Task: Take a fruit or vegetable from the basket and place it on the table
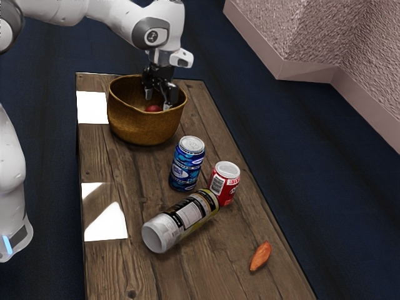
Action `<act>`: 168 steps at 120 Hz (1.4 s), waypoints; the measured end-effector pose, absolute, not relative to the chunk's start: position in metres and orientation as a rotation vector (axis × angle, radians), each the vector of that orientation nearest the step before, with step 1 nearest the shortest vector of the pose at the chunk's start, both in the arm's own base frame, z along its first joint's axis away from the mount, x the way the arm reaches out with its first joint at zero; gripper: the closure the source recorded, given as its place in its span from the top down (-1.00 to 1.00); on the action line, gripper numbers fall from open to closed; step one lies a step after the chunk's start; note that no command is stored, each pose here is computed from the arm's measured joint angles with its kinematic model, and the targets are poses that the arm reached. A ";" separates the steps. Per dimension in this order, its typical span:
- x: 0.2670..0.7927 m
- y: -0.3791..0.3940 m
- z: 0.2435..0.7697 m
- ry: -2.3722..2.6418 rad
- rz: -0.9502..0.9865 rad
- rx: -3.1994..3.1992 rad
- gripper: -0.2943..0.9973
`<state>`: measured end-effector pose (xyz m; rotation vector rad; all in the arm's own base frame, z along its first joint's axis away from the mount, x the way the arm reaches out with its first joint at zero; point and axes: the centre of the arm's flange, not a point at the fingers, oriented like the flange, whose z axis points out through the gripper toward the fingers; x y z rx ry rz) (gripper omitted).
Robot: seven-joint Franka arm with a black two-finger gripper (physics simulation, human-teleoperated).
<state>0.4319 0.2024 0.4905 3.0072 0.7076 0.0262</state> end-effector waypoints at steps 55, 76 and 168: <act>0.438 0.207 0.461 0.722 0.035 3.011 0.54; 0.441 0.209 0.451 0.727 0.023 3.010 0.54; 0.425 0.219 0.483 0.800 0.164 3.004 -0.13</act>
